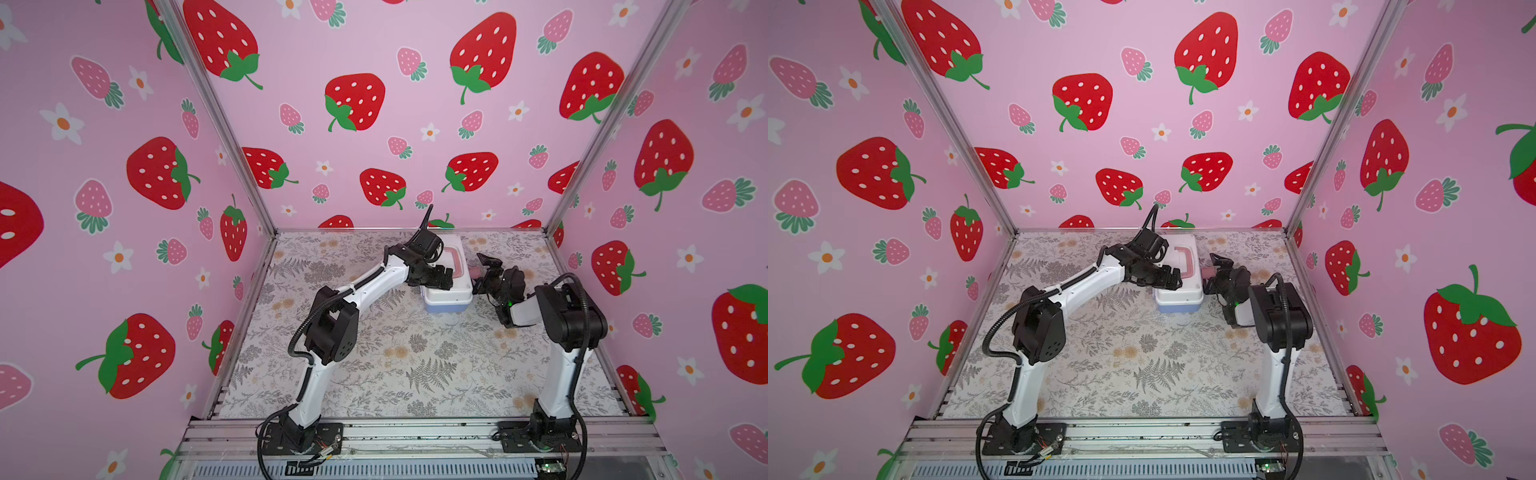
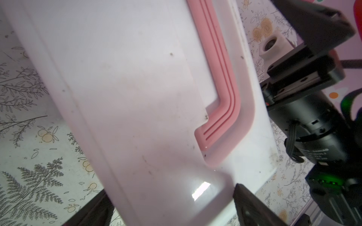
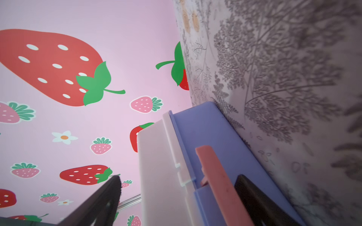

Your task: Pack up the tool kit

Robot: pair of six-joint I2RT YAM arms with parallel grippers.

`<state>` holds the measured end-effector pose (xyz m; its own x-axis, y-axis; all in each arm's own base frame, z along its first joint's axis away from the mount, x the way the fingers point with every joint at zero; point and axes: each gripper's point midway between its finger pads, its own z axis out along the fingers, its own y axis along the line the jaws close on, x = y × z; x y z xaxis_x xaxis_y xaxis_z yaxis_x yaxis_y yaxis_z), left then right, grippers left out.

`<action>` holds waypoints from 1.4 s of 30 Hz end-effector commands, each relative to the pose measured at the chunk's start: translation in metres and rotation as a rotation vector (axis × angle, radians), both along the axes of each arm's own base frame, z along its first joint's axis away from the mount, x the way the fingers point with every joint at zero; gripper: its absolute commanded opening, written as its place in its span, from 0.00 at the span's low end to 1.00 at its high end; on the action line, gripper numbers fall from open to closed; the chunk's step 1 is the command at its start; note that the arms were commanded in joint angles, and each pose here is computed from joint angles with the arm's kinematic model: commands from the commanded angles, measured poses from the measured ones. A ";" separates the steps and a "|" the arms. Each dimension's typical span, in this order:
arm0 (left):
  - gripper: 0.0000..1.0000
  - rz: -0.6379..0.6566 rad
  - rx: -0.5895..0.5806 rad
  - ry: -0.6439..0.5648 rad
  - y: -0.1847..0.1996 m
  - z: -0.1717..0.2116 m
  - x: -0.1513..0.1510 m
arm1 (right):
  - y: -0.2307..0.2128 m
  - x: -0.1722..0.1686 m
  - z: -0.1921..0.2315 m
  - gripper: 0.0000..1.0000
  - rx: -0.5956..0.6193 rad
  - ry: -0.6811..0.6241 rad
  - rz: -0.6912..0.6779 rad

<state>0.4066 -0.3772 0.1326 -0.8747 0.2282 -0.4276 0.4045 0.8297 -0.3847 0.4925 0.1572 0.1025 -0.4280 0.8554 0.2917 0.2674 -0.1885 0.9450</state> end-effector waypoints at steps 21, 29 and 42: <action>0.95 -0.059 0.029 0.091 -0.012 -0.035 -0.021 | 0.030 0.004 0.040 0.66 0.100 -0.189 0.161; 0.95 -0.054 0.029 0.095 -0.012 -0.036 -0.021 | 0.042 -0.005 0.030 0.39 0.111 -0.194 0.215; 0.95 -0.045 0.044 0.104 -0.009 -0.039 -0.023 | 0.058 -0.019 -0.005 0.34 -0.074 -0.191 0.375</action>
<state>0.4066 -0.3774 0.1318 -0.8818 0.2164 -0.4192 0.3911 0.8322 -0.3931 0.4966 0.1763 0.0962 -0.5996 0.7812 0.1736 0.1572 -0.0978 0.9827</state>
